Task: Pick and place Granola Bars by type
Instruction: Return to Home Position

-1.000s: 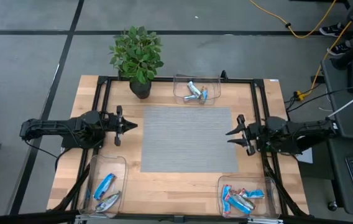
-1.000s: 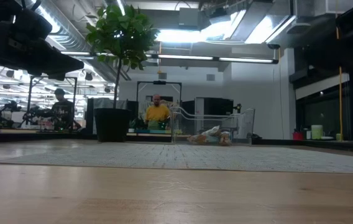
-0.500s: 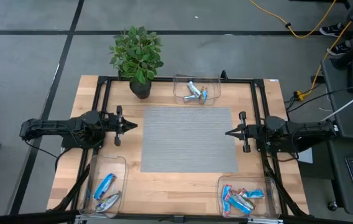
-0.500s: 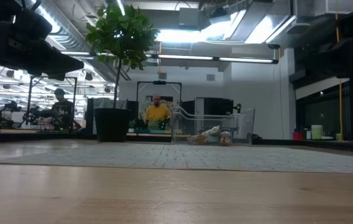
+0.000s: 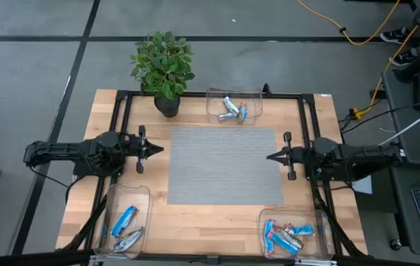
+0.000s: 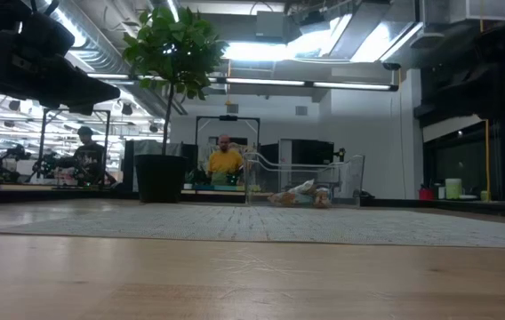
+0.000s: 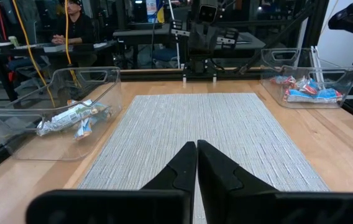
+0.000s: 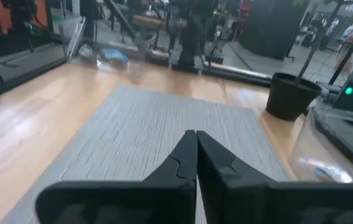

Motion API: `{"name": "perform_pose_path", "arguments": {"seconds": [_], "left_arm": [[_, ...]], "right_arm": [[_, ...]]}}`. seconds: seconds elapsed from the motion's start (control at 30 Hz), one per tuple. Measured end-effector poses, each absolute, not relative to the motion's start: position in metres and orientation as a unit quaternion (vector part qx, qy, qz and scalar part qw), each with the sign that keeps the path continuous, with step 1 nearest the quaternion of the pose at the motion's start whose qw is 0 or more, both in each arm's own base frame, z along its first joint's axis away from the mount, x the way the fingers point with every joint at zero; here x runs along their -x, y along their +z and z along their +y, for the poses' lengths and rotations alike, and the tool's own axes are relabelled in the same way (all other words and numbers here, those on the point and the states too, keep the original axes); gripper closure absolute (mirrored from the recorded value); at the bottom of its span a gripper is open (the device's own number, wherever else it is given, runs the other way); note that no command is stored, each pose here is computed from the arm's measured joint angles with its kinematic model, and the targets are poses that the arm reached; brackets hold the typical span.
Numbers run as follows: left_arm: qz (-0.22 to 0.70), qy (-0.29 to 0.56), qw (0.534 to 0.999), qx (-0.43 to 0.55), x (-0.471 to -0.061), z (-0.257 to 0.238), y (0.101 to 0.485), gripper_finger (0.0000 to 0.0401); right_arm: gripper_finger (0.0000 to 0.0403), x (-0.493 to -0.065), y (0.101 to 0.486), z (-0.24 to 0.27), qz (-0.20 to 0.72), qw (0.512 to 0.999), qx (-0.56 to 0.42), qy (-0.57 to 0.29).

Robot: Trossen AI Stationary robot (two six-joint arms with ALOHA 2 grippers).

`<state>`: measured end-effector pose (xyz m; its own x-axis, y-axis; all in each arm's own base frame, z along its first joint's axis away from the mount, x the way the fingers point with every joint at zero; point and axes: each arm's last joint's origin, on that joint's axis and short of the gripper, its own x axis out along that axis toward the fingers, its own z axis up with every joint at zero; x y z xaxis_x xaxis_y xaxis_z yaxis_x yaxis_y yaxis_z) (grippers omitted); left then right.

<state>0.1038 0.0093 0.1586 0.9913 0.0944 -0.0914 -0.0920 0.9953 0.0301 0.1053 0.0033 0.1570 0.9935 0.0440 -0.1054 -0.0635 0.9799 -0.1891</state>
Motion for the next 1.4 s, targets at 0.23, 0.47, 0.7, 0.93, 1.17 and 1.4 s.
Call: {"name": "perform_pose_path", "arguments": {"seconds": [0.23, 0.47, 0.7, 0.93, 1.17, 1.4], "left_arm": [[0.047, 0.047, 0.998, -0.013, -0.104, 0.009, 0.159, 0.0388], [0.046, 0.047, 0.998, -0.013, -0.104, 0.009, 0.159, 0.0394], [0.047, 0.047, 0.998, -0.013, -0.104, 0.009, 0.159, 0.0395], [0.047, 0.047, 0.998, -0.013, -0.104, 0.009, 0.159, 0.0390], [0.046, 0.047, 0.998, -0.013, -0.104, 0.009, 0.159, 0.0391], [0.046, 0.047, 0.998, -0.013, -0.104, 0.009, 0.159, 0.0395]], "right_arm": [[0.0396, -0.110, 0.149, 0.003, 0.096, 0.992, 0.081, 0.027], [0.0395, -0.111, 0.147, 0.003, 0.106, 0.991, 0.081, 0.028], [0.0395, -0.111, 0.147, 0.003, 0.106, 0.991, 0.081, 0.027], [0.0395, -0.108, 0.152, 0.004, 0.082, 0.993, 0.081, 0.028], [0.0395, -0.100, 0.165, 0.003, 0.003, 0.996, 0.081, 0.021], [0.0395, -0.097, 0.170, 0.003, -0.026, 0.996, 0.081, 0.020]]}}
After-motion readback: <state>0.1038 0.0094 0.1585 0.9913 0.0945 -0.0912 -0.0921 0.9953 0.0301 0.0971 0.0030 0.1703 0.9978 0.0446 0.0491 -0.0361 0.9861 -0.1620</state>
